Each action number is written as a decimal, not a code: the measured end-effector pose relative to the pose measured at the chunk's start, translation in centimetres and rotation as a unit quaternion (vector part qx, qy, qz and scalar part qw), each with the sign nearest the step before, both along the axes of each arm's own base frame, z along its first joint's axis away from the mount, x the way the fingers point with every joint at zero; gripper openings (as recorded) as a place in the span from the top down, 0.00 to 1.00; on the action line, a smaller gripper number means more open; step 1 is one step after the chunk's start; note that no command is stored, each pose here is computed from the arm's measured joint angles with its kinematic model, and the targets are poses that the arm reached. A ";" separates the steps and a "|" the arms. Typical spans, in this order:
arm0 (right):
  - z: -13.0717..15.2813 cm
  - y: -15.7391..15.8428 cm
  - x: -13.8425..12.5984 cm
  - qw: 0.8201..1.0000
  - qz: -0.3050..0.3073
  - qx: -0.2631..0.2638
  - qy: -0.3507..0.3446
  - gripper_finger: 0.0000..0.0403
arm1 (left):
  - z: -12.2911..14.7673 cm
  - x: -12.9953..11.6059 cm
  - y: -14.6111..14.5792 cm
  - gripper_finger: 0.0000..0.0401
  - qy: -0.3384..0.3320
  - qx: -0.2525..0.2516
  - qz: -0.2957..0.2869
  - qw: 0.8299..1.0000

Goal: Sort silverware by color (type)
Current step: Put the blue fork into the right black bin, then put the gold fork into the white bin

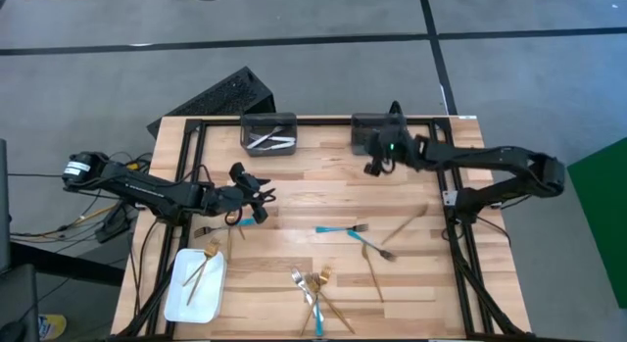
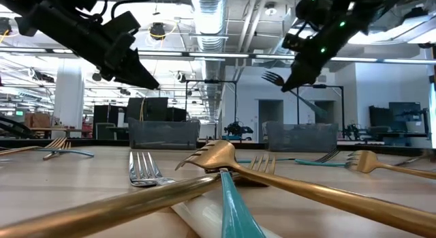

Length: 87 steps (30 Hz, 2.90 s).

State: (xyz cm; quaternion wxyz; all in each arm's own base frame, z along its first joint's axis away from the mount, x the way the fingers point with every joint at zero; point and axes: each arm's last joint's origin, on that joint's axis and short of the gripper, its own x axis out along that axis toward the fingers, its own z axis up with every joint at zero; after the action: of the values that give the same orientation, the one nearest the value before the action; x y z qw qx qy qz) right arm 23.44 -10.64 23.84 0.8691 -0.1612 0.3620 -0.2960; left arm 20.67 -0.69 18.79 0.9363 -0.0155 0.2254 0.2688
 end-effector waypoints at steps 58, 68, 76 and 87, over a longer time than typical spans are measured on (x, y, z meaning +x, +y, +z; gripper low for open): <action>-7.7 17.4 -5.3 0.747 -0.564 0.351 0.032 0.70 | -3.5 0.9 1.7 0.68 0.058 -0.043 0.086 0.994; -8.9 17.0 -4.8 0.711 -0.627 0.318 -0.016 0.70 | -4.8 1.2 1.7 0.68 0.089 -0.039 0.088 0.991; -8.9 16.9 -4.5 0.698 -0.640 0.310 -0.082 0.70 | -4.7 1.3 1.7 0.68 0.086 -0.039 0.088 0.992; -12.3 17.6 -3.4 0.677 -0.678 0.281 -0.056 0.70 | -4.8 1.2 1.7 0.68 0.093 -0.032 0.084 0.992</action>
State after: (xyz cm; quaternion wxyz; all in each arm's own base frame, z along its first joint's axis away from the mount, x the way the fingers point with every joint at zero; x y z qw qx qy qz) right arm 20.06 6.92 11.55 0.4530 0.3973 0.3888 -0.6970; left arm 21.90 0.98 14.04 0.8844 -0.0395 0.3182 0.3391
